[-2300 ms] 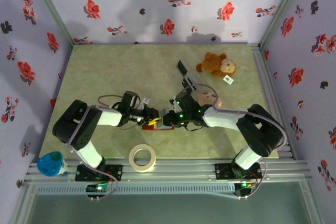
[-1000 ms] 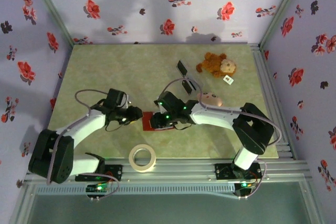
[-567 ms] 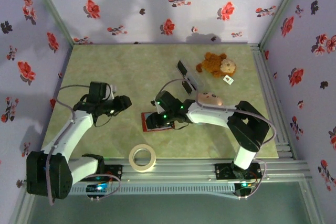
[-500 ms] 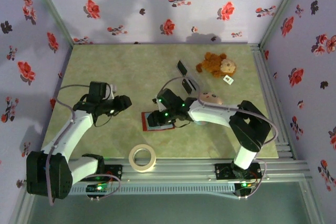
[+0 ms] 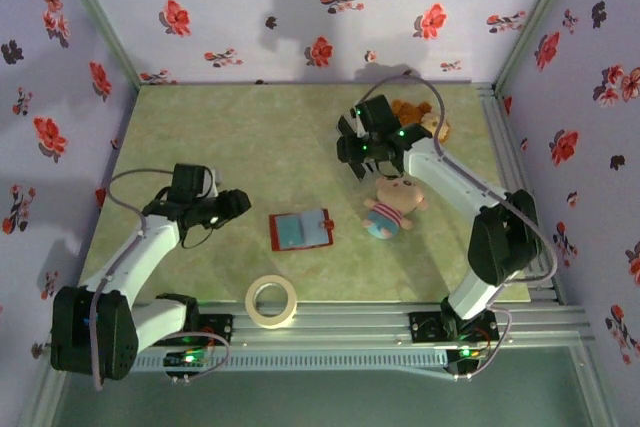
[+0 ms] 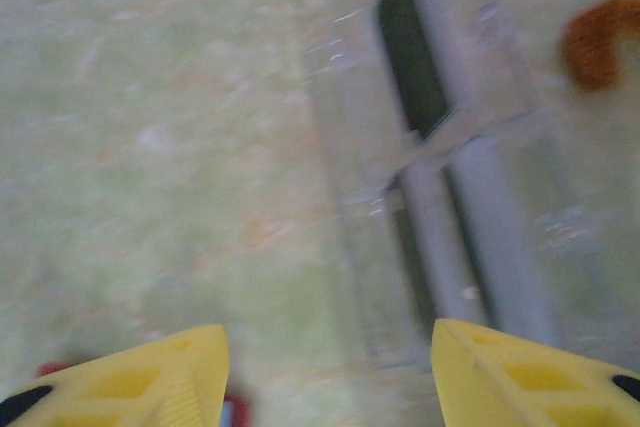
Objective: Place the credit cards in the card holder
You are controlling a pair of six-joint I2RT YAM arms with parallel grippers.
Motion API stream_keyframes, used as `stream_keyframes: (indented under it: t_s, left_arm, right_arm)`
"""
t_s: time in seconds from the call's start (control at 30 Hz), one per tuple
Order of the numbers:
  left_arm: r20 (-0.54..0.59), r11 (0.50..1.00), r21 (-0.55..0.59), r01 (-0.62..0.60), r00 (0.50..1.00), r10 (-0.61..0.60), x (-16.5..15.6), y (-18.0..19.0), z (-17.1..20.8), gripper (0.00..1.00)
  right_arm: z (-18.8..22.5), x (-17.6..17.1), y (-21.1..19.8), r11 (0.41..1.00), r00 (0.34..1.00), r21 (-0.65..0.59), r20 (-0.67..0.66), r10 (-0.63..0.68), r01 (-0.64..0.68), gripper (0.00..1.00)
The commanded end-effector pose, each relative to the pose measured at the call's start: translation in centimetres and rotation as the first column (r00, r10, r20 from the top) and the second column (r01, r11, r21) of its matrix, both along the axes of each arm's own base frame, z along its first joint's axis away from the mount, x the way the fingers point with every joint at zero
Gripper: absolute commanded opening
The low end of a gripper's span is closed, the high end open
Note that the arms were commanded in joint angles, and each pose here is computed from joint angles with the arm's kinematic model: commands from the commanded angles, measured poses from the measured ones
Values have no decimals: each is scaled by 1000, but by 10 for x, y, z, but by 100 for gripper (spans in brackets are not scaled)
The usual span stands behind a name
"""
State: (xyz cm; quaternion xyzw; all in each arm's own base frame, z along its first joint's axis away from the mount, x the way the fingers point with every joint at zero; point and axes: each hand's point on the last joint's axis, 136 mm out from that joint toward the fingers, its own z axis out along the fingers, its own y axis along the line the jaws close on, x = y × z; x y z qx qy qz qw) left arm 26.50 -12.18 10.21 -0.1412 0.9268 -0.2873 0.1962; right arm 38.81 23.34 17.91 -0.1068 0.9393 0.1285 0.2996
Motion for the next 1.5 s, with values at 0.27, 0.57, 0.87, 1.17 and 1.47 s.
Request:
stream_keyframes:
  t_s: [0.27, 0.57, 0.87, 1.17, 1.47]
  left_arm:
    - [27, 1000, 20, -4, 1000, 3, -3, 6, -16, 51]
    - [14, 1000, 22, -1, 1000, 0, -10, 7, -20, 51]
    - [21, 1000, 18, -3, 1000, 3, -11, 7, -22, 51]
    - [12, 1000, 20, 1, 1000, -1, -12, 7, -23, 51]
    - [17, 1000, 9, -1, 1000, 0, -7, 5, -18, 52]
  right_arm:
    - [-57, 14, -34, 904, 990, -417, -132, 44, -96, 52]
    - [-45, 22, -50, 794, 996, -602, -69, 56, -86, 58]
    - [-47, 30, -63, 756, 997, -649, -63, 49, -78, 61]
    - [-65, 19, -47, 822, 986, -550, -149, 77, -148, 62]
    - [-68, 27, -59, 748, 991, -653, -123, 54, -122, 76]
